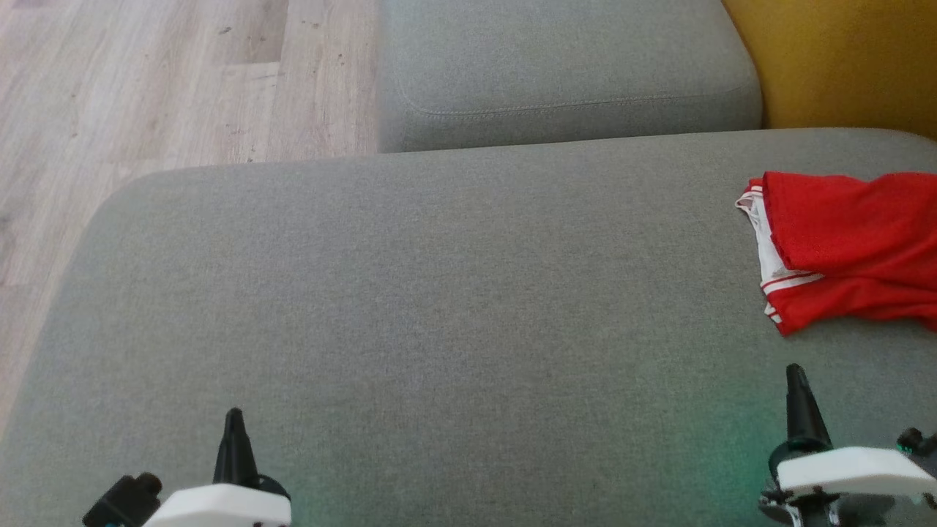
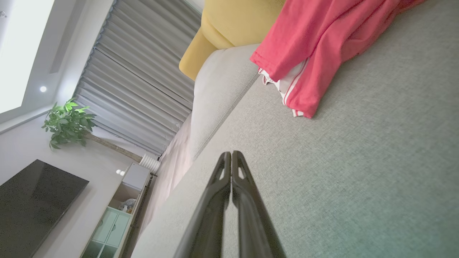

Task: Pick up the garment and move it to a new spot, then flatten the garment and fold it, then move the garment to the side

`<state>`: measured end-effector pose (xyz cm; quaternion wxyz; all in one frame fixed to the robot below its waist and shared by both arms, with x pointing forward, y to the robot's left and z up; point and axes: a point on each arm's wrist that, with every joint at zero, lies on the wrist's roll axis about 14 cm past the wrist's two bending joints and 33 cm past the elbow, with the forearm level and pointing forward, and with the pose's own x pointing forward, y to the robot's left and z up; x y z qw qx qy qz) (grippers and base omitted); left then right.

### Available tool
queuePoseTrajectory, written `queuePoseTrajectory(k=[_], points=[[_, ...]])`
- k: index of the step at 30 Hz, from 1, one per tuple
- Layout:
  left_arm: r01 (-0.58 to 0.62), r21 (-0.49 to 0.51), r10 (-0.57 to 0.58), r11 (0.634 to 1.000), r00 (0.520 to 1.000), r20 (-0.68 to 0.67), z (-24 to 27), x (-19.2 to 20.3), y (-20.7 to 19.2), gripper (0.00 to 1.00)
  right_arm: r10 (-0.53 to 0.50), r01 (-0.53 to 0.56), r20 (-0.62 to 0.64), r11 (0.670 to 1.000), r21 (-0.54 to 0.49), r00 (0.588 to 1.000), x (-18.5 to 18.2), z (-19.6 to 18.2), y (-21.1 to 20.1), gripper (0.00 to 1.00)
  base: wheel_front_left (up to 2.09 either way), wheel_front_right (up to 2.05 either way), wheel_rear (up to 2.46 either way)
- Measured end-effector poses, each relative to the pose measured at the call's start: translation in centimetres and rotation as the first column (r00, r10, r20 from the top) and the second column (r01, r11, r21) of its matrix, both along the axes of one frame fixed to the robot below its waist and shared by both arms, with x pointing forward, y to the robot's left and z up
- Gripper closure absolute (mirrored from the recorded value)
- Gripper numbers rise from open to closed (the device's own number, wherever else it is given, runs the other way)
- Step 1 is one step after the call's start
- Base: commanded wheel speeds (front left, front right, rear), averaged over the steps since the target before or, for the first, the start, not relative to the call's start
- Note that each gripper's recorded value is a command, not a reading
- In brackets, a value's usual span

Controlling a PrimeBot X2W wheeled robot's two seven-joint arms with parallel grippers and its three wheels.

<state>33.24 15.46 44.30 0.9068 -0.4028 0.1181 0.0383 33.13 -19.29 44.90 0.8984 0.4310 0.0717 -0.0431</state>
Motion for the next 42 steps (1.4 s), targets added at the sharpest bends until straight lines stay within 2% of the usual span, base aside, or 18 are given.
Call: queuePoseTrajectory(k=[10,21,31,42], points=[[-0.025,-0.125,0.024,0.992,1.000,-0.011,0.0,0.4,0.4,1.00,-0.024,0.023,0.009,0.994,0.111,1.000,0.9,0.5,-0.3,1.00,0.00,0.00,0.00],[-0.043,-0.265,0.045,0.963,0.999,0.002,0.6,1.4,0.8,1.00,-0.049,0.046,0.009,0.971,0.237,0.999,1.6,0.8,-0.6,1.00,0.00,0.00,0.00],[-0.063,-0.383,0.071,0.922,0.997,0.007,1.0,1.9,1.3,1.00,-0.073,0.065,0.011,0.937,0.344,0.997,2.2,1.1,-1.0,1.00,0.00,0.00,0.00],[-0.070,-0.519,0.104,0.852,0.994,0.037,2.1,3.0,2.1,1.00,-0.090,0.067,0.026,0.880,0.470,0.996,3.2,1.9,-1.2,1.00,0.00,0.00,0.00]])
